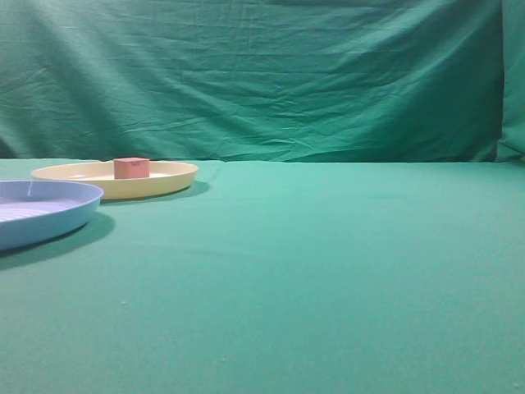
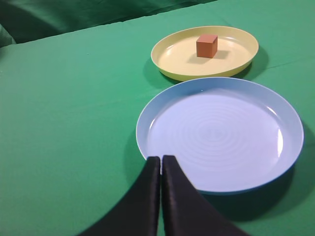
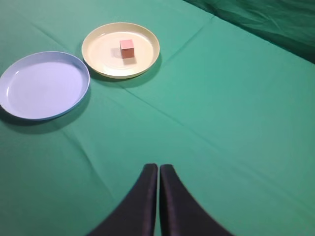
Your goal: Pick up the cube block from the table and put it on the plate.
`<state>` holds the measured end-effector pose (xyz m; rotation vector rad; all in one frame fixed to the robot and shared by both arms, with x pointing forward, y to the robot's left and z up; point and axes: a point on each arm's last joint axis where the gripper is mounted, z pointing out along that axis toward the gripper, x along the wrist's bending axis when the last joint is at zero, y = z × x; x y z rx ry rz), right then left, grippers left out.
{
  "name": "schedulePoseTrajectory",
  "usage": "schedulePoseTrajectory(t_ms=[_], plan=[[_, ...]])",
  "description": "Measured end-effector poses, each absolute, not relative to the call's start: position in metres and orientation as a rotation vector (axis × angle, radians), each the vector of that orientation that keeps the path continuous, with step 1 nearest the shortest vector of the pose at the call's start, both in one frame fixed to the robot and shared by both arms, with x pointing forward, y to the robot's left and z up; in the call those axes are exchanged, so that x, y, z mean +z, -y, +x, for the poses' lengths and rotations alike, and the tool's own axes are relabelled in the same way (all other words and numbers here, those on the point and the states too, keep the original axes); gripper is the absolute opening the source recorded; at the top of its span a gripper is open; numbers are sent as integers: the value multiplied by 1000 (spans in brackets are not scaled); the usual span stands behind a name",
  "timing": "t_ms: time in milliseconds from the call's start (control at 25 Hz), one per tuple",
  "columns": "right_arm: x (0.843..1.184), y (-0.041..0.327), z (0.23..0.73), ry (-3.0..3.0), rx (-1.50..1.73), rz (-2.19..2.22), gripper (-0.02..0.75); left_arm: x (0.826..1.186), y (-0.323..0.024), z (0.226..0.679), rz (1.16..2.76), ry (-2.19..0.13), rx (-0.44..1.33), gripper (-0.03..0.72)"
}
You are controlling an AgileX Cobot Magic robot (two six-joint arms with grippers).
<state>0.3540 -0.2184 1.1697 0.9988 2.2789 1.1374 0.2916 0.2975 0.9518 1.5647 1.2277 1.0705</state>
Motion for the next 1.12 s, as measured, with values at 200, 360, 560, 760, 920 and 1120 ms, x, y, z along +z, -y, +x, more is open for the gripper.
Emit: schedulePoseTrajectory(t_ms=[200, 360, 560, 760, 920, 1120], plan=[[1163, 242, 329, -2157, 1124, 1085, 0, 952, -297, 292, 1565, -1228, 1071, 0], [1138, 264, 312, -1978, 1129, 1187, 0, 952, -297, 292, 1565, -1228, 1071, 0], [1097, 282, 300, -1673, 1193, 1213, 0, 952, -297, 292, 1565, -1228, 1071, 0], [1042, 292, 294, -1508, 1137, 1271, 0, 952, -297, 292, 1565, -1228, 1071, 0], [1002, 296, 289, -1466, 1087, 1320, 0, 952, -297, 292, 1565, -1228, 1071, 0], [960, 297, 288, -1503, 1043, 1366, 0, 952, -297, 292, 1565, -1228, 1071, 0]])
